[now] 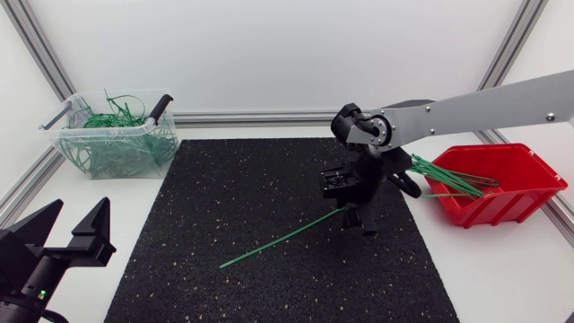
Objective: Take a green cable tie from the red box, thread the tail through the head to close it, then place it in the transparent bin on the left.
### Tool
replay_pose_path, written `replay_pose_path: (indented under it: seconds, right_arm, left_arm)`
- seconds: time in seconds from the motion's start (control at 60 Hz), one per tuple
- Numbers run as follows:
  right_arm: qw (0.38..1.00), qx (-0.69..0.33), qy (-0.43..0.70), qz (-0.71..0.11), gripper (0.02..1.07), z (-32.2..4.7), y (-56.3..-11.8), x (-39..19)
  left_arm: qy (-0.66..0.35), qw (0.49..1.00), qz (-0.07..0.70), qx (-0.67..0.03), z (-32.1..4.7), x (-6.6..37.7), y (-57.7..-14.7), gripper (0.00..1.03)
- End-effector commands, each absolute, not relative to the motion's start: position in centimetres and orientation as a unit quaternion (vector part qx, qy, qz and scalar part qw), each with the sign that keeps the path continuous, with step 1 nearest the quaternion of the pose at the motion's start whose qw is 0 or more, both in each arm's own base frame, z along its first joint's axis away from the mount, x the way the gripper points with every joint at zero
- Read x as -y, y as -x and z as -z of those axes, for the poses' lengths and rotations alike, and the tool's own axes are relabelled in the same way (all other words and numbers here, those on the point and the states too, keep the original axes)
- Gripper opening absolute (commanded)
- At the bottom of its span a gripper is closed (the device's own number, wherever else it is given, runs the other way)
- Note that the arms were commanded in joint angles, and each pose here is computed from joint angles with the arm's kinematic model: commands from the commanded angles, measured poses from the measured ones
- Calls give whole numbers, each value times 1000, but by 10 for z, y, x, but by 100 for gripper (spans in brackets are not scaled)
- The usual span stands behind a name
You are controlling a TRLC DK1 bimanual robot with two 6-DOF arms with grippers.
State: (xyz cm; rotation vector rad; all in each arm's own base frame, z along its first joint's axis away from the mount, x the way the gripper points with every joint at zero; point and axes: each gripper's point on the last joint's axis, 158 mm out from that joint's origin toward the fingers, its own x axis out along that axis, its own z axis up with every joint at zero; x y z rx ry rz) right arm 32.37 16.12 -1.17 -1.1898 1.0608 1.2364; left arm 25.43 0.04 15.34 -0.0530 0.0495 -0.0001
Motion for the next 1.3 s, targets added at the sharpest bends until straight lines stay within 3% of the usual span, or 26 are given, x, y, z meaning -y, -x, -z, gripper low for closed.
replay_pose_path:
  seconds: [0.0,0.783,1.017,1.283]
  right_arm:
    - [517,-434,514,-530,64,18,-327,-165]
    - [481,-426,536,-548,59,28,-347,-169]
    - [465,-424,540,-558,48,29,-344,-167]
    - [451,-429,541,-566,44,34,-343,-165]
  left_arm:
    - [31,998,7,-62,-125,4,-255,99]
    - [16,997,25,-65,-124,12,-255,99]
    - [16,998,27,-63,-125,13,-255,99]
    - [15,997,38,-62,-125,19,-254,99]
